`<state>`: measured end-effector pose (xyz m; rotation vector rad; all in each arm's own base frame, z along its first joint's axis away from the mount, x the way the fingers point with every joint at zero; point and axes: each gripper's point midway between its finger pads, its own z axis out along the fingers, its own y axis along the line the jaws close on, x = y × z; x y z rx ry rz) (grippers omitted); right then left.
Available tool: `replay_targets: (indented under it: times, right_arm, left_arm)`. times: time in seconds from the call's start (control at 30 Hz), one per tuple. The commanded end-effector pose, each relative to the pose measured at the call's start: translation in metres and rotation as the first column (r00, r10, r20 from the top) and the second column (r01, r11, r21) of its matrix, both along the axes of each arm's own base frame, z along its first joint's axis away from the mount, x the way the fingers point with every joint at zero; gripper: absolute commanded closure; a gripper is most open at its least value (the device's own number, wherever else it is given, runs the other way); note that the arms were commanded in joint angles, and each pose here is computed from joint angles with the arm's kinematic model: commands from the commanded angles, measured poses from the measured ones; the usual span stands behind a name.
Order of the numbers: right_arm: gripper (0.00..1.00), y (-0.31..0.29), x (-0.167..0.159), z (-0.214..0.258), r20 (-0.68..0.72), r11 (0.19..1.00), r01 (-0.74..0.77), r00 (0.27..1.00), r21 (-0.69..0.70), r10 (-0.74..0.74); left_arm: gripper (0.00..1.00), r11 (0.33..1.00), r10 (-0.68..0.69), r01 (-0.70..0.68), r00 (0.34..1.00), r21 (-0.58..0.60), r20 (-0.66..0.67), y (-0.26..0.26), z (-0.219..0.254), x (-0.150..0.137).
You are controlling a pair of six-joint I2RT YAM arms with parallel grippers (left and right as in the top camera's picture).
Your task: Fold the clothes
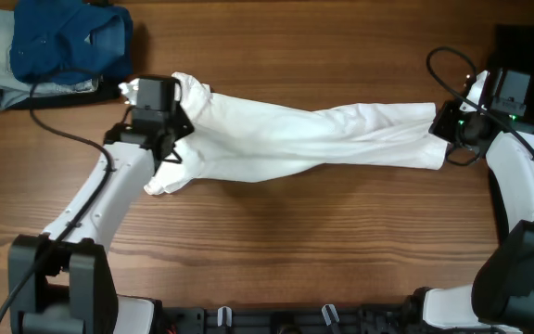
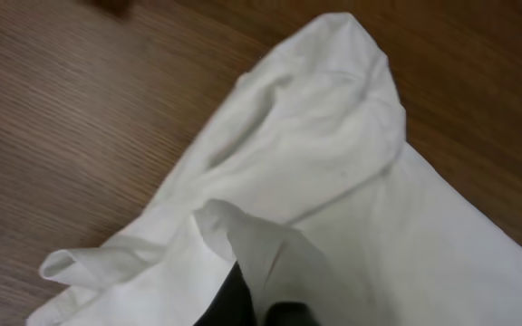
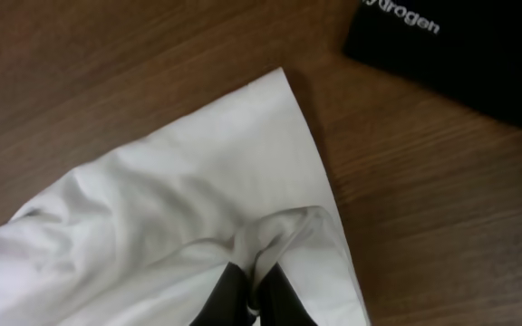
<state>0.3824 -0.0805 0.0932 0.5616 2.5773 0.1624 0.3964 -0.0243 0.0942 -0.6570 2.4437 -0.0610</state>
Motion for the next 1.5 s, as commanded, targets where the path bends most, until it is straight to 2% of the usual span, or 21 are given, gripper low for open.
replay_targets:
  times: [0.0, 0.17, 0.4, 0.43, 0.47, 0.5, 0.53, 0.6, 0.87, 1.23, 1.47]
  right_arm:
    - [0.96, -0.002, 0.009, -0.013, -0.012, 1.0, -0.013, 1.0, 0.013, 0.013]
    - [0.96, -0.002, 0.012, -0.036, -0.052, 1.0, -0.012, 0.999, 0.025, 0.014]
    - [0.96, 0.0, 0.022, -0.038, -0.016, 0.999, -0.029, 0.999, 0.038, 0.03]
    - [0.69, -0.001, 0.023, -0.037, -0.012, 0.999, -0.028, 1.0, 0.036, 0.028]
    - [0.36, -0.001, 0.023, -0.037, -0.009, 0.999, -0.025, 1.0, 0.037, 0.025]
    - [0.14, -0.001, 0.024, -0.037, -0.007, 0.999, -0.025, 1.0, 0.037, 0.025]
    - [0.01, -0.001, 0.023, -0.037, -0.008, 0.999, -0.026, 1.0, 0.037, 0.026]
    - [0.0, 0.0, 0.021, -0.038, -0.02, 0.999, -0.026, 0.999, 0.04, 0.027]
    - [0.0, 0.002, 0.005, -0.039, -0.077, 0.996, -0.093, 0.993, 0.013, 0.093]
    - [0.0, -0.014, 0.003, -0.043, -0.107, 0.972, -0.193, 0.978, -0.131, 0.18]
    - [0.01, -0.016, 0.009, -0.062, -0.127, 0.959, -0.244, 0.966, -0.145, 0.226]
  left_arm:
    - [0.96, 0.999, 0.036, -0.036, 0.999, 0.019, 0.02, 0.018, 0.005, 0.007]
    - [0.96, 1.0, 0.028, -0.029, 0.999, 0.009, 0.021, 0.015, 0.0, 0.011]
    - [0.96, 1.0, 0.021, -0.021, 1.0, 0.0, -0.004, 0.012, -0.018, 0.016]
    - [0.91, 1.0, 0.021, -0.021, 1.0, 0.0, -0.002, 0.012, -0.019, 0.017]
    - [0.7, 1.0, 0.021, -0.021, 1.0, 0.0, -0.002, 0.012, -0.021, 0.019]
    - [0.56, 1.0, 0.021, -0.021, 1.0, 0.0, 0.003, 0.012, -0.021, 0.02]
    - [0.21, 1.0, 0.021, -0.021, 1.0, -0.001, 0.008, 0.012, -0.021, 0.021]
    - [0.0, 1.0, 0.021, -0.021, 1.0, -0.002, 0.022, 0.011, -0.019, 0.024]
    - [0.0, 0.998, -0.044, 0.043, 0.999, 0.034, 0.029, 0.01, -0.006, 0.02]
    - [0.0, 0.998, -0.066, 0.066, 0.998, 0.005, -0.016, 0.01, 0.043, -0.037]
    - [0.0, 0.998, -0.065, 0.065, 0.997, 0.007, -0.028, 0.011, 0.049, -0.049]
